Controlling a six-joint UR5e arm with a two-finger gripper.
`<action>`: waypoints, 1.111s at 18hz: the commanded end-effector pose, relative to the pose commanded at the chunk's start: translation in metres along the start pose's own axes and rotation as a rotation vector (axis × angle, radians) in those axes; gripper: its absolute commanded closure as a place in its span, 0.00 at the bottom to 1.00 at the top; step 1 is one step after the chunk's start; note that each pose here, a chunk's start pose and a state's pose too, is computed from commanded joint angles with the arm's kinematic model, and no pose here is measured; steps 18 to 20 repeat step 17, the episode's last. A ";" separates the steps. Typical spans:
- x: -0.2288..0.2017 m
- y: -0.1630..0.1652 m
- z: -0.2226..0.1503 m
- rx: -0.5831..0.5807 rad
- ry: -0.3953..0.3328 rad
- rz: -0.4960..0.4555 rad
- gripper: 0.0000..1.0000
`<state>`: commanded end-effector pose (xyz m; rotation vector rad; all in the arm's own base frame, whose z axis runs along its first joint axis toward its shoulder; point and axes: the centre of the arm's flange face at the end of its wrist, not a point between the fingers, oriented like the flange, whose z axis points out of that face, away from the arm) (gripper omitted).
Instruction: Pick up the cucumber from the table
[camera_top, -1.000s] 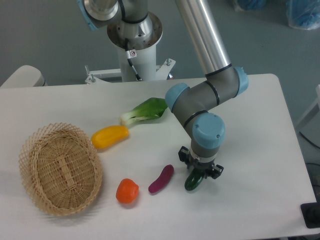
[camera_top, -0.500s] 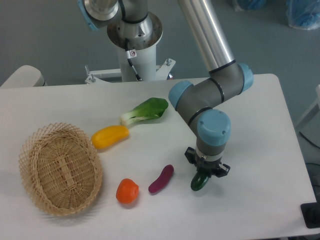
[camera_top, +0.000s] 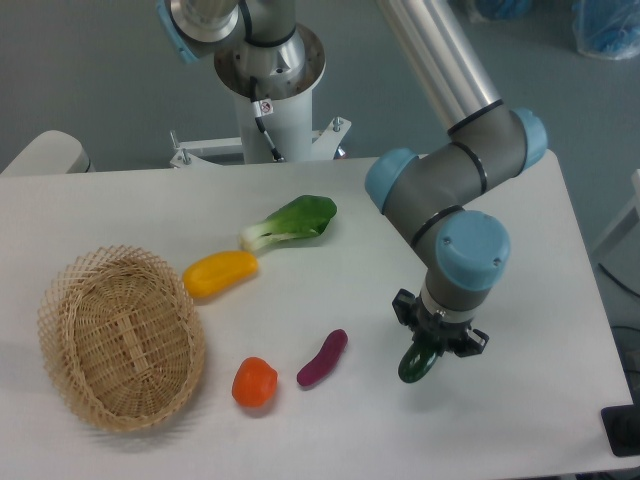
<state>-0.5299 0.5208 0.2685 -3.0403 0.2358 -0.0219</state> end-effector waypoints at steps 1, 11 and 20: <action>0.000 -0.001 0.003 -0.004 0.002 0.001 1.00; 0.007 -0.007 0.007 -0.123 -0.026 0.289 0.98; 0.010 -0.005 0.009 -0.125 -0.025 0.346 0.96</action>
